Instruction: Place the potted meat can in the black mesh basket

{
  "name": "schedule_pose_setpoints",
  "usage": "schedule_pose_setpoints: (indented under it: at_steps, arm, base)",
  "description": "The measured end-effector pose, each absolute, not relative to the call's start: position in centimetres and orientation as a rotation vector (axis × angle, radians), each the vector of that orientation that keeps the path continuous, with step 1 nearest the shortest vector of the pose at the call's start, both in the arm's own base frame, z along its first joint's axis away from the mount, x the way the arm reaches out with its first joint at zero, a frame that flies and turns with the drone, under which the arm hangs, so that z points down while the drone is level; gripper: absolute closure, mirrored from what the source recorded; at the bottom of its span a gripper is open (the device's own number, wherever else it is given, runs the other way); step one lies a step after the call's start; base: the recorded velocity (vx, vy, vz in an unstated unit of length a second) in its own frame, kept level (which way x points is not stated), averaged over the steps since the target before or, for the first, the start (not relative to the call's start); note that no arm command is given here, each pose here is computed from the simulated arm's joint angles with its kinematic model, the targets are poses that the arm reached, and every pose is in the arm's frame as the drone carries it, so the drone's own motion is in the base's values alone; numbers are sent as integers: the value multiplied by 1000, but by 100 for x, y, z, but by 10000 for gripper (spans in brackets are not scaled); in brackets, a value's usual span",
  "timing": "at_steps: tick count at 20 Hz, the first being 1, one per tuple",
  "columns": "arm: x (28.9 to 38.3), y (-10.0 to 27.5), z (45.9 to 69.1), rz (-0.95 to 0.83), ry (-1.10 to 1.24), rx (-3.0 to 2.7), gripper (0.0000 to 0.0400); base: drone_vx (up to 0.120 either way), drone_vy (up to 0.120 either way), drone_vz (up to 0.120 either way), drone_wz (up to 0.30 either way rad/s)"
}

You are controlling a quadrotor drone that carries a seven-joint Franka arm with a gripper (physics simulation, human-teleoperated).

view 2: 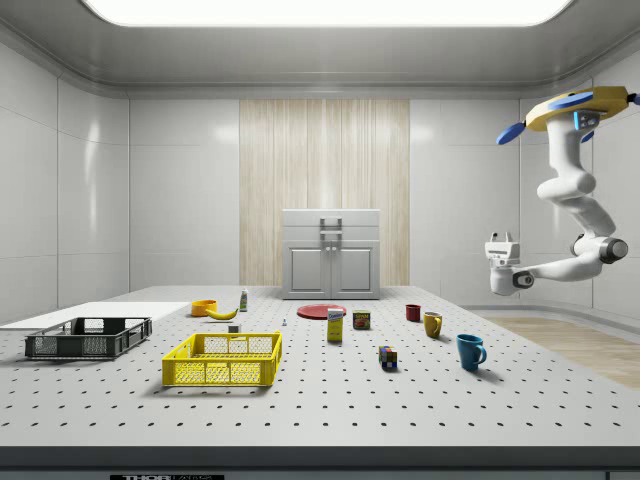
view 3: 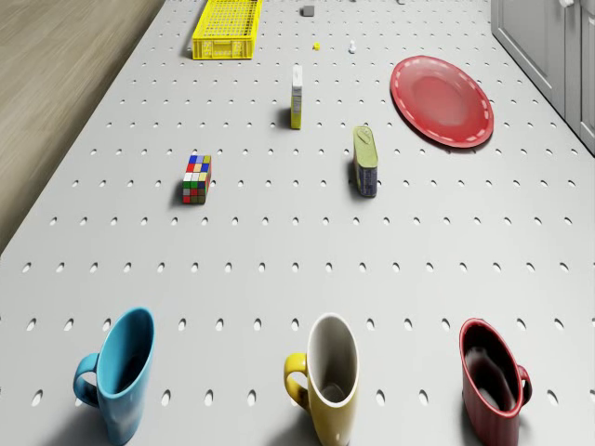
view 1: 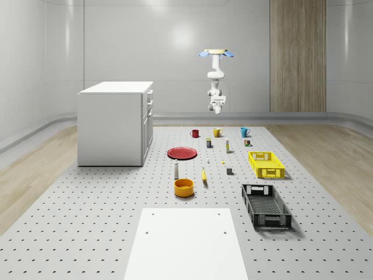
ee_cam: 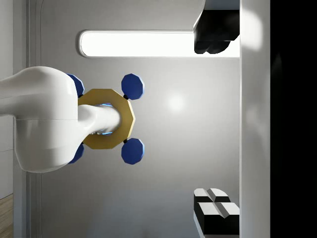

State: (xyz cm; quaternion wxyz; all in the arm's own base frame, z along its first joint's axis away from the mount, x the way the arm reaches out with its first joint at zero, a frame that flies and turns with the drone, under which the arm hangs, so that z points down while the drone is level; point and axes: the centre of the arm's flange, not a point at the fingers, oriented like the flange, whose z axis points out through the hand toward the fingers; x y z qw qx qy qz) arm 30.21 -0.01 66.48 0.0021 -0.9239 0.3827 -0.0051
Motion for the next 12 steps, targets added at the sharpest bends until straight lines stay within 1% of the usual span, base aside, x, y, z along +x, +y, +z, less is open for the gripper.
schedule_pose_setpoints:
  at_steps: [5,12]
  arm:
    - [3034,0,6820,-22,1200,-2897,0]
    - [3038,0,6903,-30,1199,-2895,0]
  base:
    - [120,-120,0,0]
    - [120,-120,0,0]
